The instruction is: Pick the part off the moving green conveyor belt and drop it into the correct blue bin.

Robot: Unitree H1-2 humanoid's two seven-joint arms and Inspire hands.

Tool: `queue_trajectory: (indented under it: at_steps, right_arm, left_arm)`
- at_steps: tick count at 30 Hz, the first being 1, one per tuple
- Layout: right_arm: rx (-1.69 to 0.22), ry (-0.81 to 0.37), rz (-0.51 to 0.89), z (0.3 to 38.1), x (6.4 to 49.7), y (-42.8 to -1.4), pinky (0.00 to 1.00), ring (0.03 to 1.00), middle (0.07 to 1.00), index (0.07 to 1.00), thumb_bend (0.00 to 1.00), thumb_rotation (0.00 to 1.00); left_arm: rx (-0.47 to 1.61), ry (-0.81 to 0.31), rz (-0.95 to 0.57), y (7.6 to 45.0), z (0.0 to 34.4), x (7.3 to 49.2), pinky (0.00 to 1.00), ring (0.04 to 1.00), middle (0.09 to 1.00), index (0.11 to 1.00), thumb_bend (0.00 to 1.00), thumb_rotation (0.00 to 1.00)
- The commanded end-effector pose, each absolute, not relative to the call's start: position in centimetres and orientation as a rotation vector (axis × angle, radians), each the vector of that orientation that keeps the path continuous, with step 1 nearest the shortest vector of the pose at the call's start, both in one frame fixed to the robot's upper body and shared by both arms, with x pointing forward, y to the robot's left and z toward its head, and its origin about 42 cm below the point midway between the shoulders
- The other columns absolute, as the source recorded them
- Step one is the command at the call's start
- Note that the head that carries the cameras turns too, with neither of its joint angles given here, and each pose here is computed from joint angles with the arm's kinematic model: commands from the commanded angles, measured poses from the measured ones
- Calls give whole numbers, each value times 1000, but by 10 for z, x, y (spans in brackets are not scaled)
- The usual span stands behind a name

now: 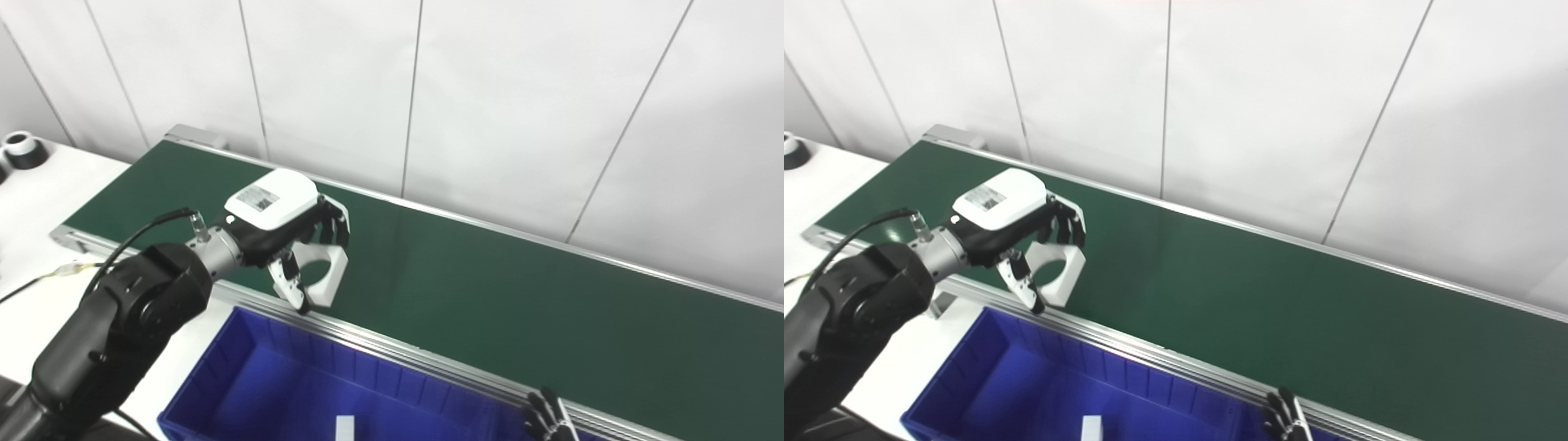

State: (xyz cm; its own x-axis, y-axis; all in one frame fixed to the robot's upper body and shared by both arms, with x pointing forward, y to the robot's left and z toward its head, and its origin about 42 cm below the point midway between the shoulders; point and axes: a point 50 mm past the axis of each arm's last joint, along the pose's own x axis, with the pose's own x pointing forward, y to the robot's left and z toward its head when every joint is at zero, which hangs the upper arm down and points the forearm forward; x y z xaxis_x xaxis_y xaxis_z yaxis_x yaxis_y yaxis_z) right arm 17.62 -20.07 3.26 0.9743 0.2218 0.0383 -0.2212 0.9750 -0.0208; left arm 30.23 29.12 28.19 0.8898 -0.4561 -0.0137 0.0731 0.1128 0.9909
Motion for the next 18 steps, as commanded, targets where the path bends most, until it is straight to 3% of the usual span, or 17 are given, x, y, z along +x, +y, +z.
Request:
queue_trajectory:
  at_steps: [1, 11, 18]
  right_arm:
    - [-4, -122, 229, 43, 184, -201, 881, 887, 915, 962, 837, 996]
    - [-6, -132, 230, 44, 190, -205, 869, 878, 903, 954, 846, 977]
    - [-6, -136, 226, 45, 191, -208, 860, 872, 899, 948, 846, 961]
  left_arm:
    - [1430, -332, -345, 303, 297, 296, 354, 427, 497, 476, 522, 0]
    - [1420, -184, -347, 317, 260, 278, 411, 470, 518, 464, 520, 0]
    - [1411, -66, -362, 321, 220, 278, 345, 425, 483, 487, 523, 0]
